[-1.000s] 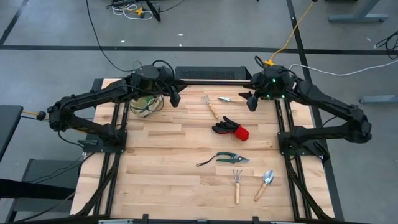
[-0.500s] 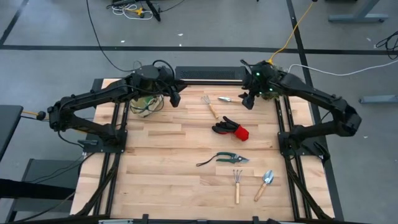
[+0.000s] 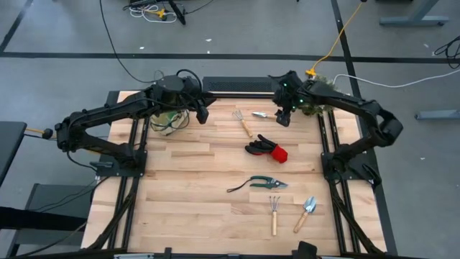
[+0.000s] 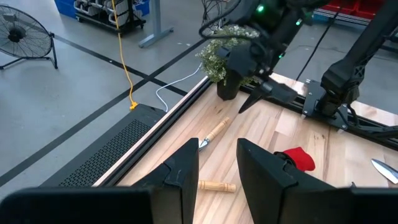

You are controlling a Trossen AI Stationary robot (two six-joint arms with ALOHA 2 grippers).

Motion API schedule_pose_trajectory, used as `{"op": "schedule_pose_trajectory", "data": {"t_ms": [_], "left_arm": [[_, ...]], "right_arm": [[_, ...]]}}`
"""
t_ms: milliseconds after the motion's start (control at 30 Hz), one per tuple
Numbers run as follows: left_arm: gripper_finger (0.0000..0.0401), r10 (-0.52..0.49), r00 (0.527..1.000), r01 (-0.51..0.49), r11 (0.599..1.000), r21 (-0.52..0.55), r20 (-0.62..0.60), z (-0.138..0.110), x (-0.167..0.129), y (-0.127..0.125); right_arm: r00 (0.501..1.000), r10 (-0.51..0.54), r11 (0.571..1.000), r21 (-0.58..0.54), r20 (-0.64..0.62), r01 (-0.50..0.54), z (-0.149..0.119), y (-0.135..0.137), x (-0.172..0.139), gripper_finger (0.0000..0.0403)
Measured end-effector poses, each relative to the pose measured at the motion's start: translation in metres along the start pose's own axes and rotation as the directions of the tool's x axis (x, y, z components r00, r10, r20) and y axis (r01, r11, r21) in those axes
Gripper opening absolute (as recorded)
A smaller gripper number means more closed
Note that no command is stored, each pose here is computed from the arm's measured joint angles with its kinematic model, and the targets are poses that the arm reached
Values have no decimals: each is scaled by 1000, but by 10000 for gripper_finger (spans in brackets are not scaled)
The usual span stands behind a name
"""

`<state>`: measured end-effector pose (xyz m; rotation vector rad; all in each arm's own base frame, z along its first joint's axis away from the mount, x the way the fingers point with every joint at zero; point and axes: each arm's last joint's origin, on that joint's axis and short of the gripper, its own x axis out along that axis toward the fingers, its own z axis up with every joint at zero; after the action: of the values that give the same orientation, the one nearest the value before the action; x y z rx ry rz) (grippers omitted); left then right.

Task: Pick & Place Garden tools in Gardening bag
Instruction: Put the top brown trowel into the gardening bag

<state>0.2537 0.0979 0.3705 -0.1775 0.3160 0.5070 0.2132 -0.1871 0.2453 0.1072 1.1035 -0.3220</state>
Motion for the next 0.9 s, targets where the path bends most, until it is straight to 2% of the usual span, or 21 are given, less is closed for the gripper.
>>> {"op": "schedule_pose_trajectory", "data": {"t_ms": [900], "left_arm": [[115, 0, 1000, 0, 1000, -2, 0, 0, 0, 0]], "right_arm": [[983, 63, 993, -90, -172, -79, -10, -16, 58, 220]]}}
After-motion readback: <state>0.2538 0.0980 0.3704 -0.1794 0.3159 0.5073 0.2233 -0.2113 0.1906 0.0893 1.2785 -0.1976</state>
